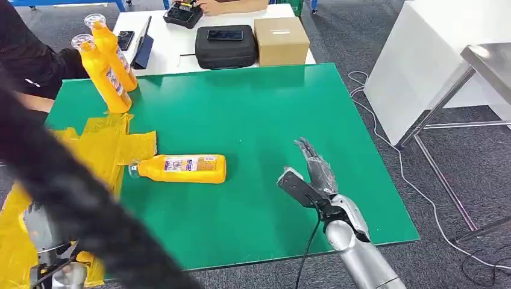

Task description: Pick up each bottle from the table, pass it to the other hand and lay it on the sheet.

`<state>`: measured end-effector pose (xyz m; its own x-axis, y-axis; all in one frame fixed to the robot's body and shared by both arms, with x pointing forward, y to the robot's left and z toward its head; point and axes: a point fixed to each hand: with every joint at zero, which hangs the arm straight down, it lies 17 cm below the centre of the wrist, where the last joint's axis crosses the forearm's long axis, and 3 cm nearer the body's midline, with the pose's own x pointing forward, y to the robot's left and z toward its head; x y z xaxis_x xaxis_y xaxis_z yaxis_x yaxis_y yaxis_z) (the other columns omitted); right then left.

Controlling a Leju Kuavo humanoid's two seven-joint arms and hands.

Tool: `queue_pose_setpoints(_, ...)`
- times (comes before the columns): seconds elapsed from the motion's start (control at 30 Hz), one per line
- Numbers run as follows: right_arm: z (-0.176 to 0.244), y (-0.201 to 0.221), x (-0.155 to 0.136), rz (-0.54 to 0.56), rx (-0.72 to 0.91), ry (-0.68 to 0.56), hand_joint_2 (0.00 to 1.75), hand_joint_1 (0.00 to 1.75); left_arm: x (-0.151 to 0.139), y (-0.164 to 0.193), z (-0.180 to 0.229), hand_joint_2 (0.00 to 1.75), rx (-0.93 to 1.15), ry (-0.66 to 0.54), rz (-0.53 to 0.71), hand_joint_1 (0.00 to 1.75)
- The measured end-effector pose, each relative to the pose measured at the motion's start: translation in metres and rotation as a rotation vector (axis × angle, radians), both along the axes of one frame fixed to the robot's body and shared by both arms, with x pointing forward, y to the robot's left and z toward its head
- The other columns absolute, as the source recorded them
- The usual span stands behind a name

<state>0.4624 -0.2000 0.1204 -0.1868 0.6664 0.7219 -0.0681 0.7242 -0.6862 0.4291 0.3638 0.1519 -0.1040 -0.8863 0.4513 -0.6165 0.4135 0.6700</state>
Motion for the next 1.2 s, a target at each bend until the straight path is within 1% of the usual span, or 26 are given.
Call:
queue_pose_setpoints(0.13,-0.005,-0.006,0.0,-0.017,-0.02,0.0,0.0,0.0,0.008,-0.015,-0.029,1.75,-0.003,0.076,-0.035,1.75)
queue_pose_setpoints(0.4,-0.012,-0.01,-0.002,-0.022,-0.036,0.013,0.0,0.0,0.018,-0.031,-0.049,1.75,-0.03,0.123,-0.077,1.75)
queue_pose_setpoints(0.57,-0.016,-0.008,-0.002,-0.015,-0.036,0.02,0.0,0.0,0.024,-0.052,-0.073,1.75,-0.011,0.196,-0.129,1.75)
queue_pose_setpoints(0.6,-0.016,-0.008,-0.002,-0.014,-0.039,0.02,0.0,0.0,0.024,-0.057,-0.079,1.75,0.003,0.214,-0.143,1.43)
queue_pose_setpoints(0.63,-0.017,-0.009,-0.002,-0.013,-0.04,0.02,0.0,0.0,0.025,-0.061,-0.082,0.0,0.013,0.227,-0.153,0.0)
queue_pose_setpoints(0.73,-0.017,-0.01,-0.002,-0.014,-0.04,0.022,0.0,0.0,0.026,-0.07,-0.093,0.0,0.046,0.267,-0.174,0.0)
queue_pose_setpoints(0.9,-0.019,-0.012,-0.002,-0.014,-0.043,0.025,0.0,0.0,0.029,-0.075,-0.108,0.0,0.041,0.322,-0.177,0.0)
queue_pose_setpoints(1.2,-0.02,-0.01,-0.003,-0.01,-0.043,0.027,0.0,0.0,0.03,-0.082,-0.117,0.0,0.002,0.339,-0.198,0.0)
